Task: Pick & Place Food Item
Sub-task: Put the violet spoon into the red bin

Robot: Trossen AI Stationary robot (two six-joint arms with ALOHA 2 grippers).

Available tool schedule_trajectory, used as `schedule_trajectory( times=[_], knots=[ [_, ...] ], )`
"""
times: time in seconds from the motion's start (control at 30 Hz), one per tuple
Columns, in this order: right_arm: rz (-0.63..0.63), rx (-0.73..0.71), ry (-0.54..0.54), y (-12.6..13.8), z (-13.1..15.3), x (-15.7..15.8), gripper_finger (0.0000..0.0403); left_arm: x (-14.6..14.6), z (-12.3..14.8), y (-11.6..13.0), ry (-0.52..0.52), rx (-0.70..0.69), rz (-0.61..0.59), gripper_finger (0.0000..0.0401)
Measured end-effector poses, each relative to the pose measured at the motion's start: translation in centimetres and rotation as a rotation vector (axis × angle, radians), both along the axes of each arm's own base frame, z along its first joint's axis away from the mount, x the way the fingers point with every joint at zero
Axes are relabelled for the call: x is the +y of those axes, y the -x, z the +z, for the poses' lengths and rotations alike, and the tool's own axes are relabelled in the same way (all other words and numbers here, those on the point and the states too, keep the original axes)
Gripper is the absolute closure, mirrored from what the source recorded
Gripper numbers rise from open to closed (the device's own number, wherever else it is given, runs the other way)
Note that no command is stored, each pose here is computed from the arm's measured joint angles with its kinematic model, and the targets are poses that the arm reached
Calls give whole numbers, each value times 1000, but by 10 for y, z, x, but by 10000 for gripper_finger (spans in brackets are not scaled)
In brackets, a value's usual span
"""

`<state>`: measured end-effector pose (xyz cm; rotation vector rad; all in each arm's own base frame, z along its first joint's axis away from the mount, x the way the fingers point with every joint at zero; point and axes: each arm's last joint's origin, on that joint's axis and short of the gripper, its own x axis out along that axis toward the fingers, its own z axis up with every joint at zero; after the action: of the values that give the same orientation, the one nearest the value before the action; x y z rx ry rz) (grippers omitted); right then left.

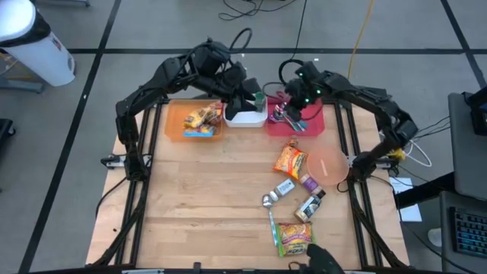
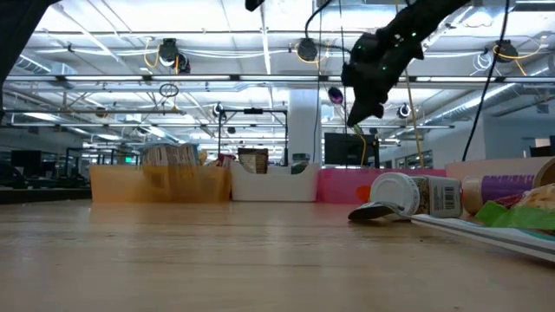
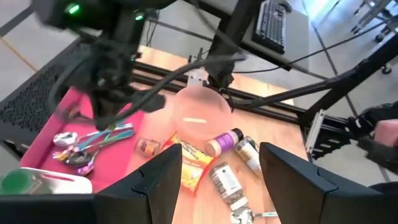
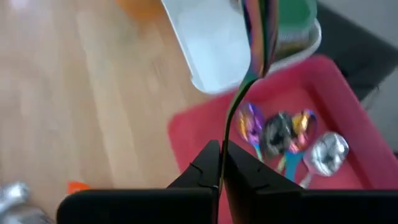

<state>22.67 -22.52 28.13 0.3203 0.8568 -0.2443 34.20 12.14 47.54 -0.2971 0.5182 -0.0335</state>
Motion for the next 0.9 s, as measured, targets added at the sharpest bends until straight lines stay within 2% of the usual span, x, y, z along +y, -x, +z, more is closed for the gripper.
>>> schedule_trajectory(
  times=[0.2,0.47,0.9],
  knots=[
    [5,180,7,-7,-26,-12,403,-4,0,-1,-1,1,-12,178],
    [22,409,-47,-9,-65,-19,403,-6,0,-2,-4,-1,-15,178],
    [30,531,-87,-13,-91,-21,403,-11,0,-4,-2,-1,-29,178]
  ],
)
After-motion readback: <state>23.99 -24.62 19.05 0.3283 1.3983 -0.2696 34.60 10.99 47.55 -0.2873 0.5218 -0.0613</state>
